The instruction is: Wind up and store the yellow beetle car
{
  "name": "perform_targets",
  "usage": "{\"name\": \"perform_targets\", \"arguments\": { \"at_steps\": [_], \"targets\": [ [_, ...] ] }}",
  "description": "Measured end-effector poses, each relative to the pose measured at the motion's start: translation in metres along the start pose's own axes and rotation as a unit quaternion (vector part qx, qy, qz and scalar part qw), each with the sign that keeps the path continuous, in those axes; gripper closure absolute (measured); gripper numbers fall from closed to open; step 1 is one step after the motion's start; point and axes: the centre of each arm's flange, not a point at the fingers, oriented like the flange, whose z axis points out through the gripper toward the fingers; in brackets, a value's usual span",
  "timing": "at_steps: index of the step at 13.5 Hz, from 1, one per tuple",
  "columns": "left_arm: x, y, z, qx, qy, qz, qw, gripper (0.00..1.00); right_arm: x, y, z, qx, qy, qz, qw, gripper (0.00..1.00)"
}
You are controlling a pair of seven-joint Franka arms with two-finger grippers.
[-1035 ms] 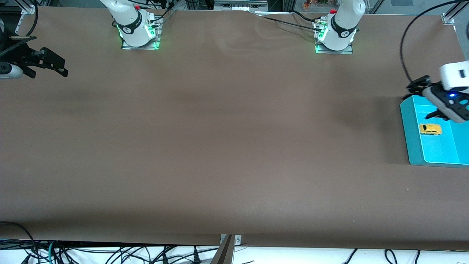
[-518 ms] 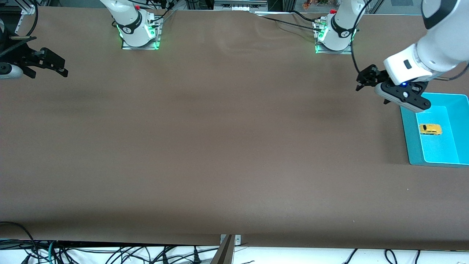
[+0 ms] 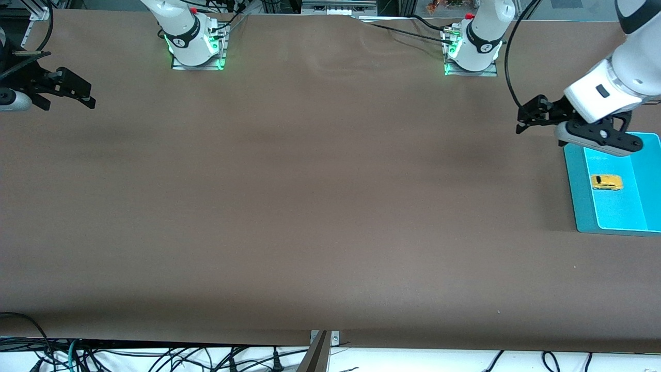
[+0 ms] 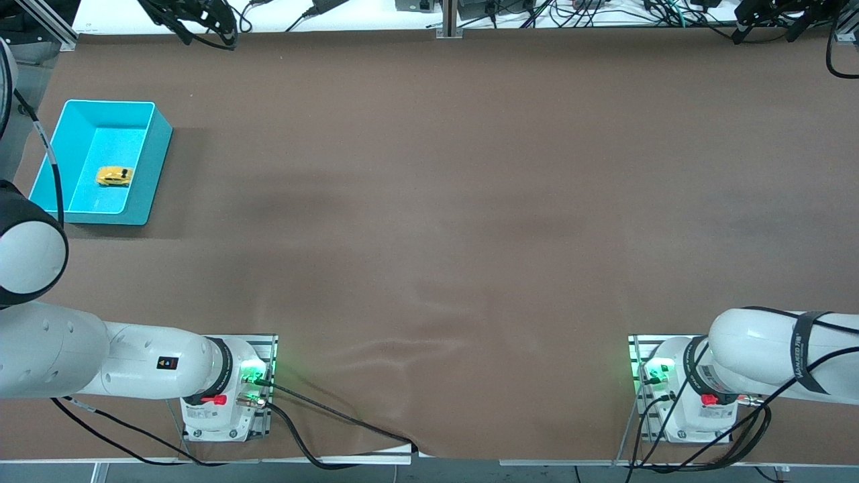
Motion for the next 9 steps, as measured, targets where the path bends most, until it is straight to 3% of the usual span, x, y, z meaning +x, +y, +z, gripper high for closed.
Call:
{"name": "perform_targets", "arguments": {
  "at_steps": [3,9],
  "targets": [
    [-0.001,-0.020,0.001,-0.001,-0.001,-0.042,0.999,0.00,0.000,0.002,0.000,0.000,0.000,0.002,1.000,0.00],
    [0.000,-0.017,0.001,0.028,-0.008,-0.041,0.999,0.00,0.000,0.002,0.000,0.000,0.000,0.002,1.000,0.00]
  ]
}}
